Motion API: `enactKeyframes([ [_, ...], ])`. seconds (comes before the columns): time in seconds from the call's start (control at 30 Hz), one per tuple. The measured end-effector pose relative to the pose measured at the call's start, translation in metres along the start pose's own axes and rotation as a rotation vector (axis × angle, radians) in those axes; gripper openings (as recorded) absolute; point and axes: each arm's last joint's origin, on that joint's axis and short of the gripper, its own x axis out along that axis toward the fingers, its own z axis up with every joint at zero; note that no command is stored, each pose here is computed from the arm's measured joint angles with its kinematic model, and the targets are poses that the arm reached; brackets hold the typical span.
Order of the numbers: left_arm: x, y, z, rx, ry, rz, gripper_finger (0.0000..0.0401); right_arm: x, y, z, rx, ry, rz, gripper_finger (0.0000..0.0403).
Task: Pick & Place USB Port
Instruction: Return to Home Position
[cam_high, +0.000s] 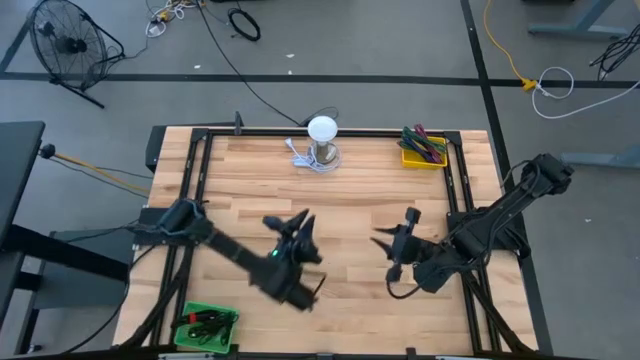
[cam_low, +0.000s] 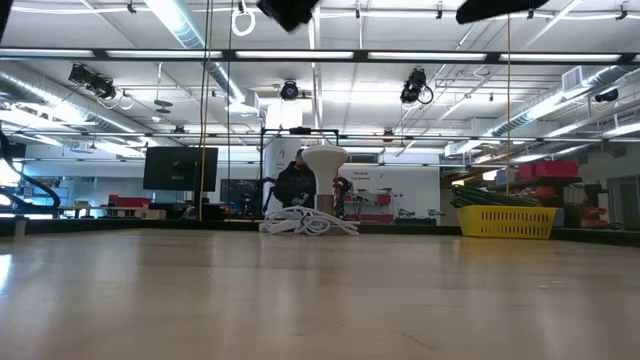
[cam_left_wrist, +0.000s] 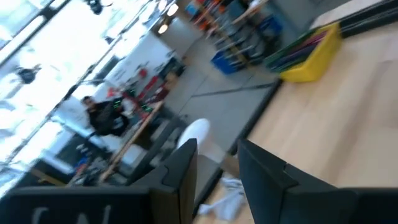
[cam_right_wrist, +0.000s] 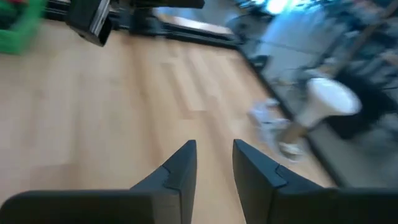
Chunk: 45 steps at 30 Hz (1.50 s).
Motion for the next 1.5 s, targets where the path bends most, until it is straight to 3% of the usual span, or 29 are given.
enactKeyframes([
  [0.2,0.057,0.0,-0.004,-0.004,0.075,0.121,0.0121,0.025,-0.015,-0.031,-0.017,0.025,-0.189,0.0104],
  [0.43,0.107,-0.003,-0.016,-0.006,0.154,0.22,0.0121,0.065,-0.046,-0.062,0.067,0.063,-0.069,0.0104],
  [0.7,0.144,0.007,-0.022,0.002,0.215,0.293,0.0121,0.077,-0.092,-0.048,0.108,-0.148,0.098,0.0104],
  [1.0,0.164,0.015,-0.001,-0.193,0.211,0.346,0.0121,0.087,-0.126,-0.04,0.09,-0.266,0.202,0.0104],
  [1.27,0.188,0.017,0.01,-0.258,0.233,0.385,0.011,0.096,-0.151,-0.047,0.087,-0.255,0.22,0.0104],
  [1.33,0.197,0.012,0.016,-0.196,0.261,0.365,0.0101,0.097,-0.157,-0.048,0.096,-0.262,0.237,0.0104],
  [1.47,0.209,0.003,0.029,-0.016,0.327,0.107,0.008,0.1,-0.164,-0.055,0.104,-0.227,0.292,0.0104],
  [1.5,0.21,0.002,0.03,0.001,0.325,0.085,0.0076,0.1,-0.165,-0.056,0.108,-0.216,0.3,0.0104],
])
